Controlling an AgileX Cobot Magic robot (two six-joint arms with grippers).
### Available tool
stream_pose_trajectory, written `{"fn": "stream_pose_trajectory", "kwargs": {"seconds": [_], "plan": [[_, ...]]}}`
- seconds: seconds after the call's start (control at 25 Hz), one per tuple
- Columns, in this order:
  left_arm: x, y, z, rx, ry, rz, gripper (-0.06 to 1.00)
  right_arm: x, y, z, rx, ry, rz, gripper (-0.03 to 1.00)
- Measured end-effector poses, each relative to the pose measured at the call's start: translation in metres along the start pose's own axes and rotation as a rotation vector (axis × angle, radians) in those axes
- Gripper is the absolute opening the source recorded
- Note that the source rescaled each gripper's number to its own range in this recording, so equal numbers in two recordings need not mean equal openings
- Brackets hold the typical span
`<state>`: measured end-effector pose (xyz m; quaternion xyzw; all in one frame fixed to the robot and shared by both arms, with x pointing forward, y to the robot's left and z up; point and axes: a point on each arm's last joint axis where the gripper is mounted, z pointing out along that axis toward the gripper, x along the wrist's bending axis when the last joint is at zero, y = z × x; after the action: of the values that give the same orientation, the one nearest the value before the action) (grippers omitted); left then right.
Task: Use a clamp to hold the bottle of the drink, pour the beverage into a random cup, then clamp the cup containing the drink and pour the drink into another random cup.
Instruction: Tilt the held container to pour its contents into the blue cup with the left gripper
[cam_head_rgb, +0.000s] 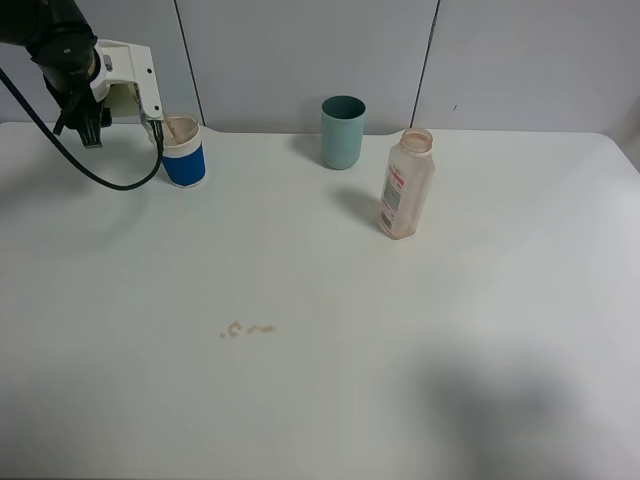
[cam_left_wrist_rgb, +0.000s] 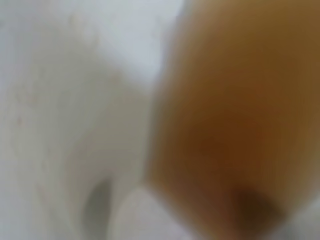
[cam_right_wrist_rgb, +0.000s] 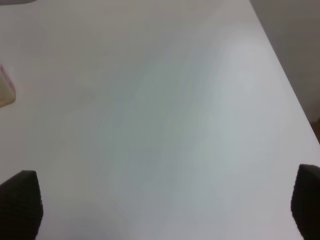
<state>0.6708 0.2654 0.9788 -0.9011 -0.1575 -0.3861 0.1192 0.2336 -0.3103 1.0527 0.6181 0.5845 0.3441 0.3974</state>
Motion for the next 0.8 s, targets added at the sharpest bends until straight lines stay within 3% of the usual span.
{"fn": "stream_pose_trajectory", "kwargs": {"seconds": [0.8], "plan": [[0.0053, -0.0010, -0.0006, 0.015, 0.048, 0.079, 0.00, 0.0000, 0.0000, 0.0000, 0.000, 0.000, 0.000, 1.00]]}}
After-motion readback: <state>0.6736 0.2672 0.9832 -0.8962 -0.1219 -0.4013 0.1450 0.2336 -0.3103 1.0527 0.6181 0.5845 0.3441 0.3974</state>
